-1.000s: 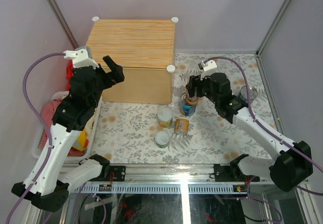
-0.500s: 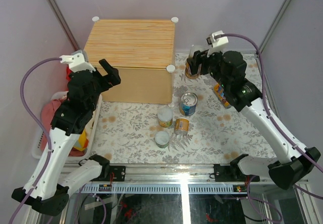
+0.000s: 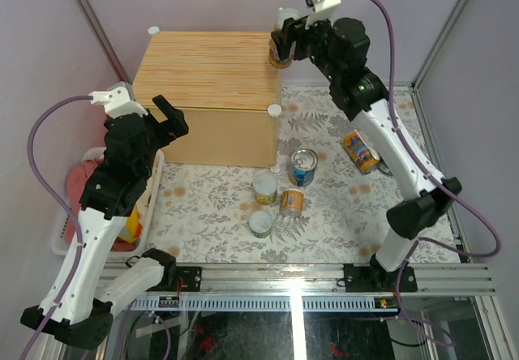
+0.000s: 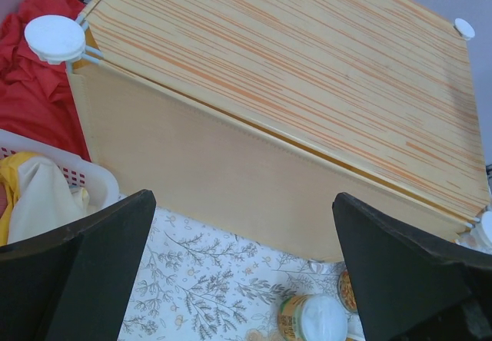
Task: Place and organize the canned foods onto the counter
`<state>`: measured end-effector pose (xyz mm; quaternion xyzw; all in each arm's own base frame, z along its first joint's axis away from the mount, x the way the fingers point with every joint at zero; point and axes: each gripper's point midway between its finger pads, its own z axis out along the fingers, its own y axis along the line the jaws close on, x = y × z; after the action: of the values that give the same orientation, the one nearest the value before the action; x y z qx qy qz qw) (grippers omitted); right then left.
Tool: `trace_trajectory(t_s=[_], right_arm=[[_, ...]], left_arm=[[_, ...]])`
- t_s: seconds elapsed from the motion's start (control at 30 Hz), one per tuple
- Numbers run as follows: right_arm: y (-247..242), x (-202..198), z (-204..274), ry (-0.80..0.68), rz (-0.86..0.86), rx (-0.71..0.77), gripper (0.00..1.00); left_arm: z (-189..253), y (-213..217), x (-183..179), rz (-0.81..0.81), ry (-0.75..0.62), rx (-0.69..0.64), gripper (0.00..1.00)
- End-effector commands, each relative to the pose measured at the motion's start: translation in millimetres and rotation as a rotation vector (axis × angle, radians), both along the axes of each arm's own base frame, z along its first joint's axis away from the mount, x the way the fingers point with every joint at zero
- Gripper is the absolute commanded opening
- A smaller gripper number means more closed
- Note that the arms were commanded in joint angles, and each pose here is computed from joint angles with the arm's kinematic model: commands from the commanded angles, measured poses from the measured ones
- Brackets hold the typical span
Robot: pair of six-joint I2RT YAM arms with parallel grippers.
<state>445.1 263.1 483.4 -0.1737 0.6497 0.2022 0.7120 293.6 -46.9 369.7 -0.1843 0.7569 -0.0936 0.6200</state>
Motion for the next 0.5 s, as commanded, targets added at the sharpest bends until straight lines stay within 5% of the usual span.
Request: trace_trajectory(t_s=[0.0, 0.47], right_arm=[[8, 0, 105, -0.299, 0.032, 0.127, 0.0], [48, 70, 87, -0.408, -0.001, 0.057, 0.0]], left_arm=[[7, 10, 7, 0.044, -0.04, 0.002, 1.0], [-4, 23, 9, 0.099, -0.047, -0.078, 1.0]])
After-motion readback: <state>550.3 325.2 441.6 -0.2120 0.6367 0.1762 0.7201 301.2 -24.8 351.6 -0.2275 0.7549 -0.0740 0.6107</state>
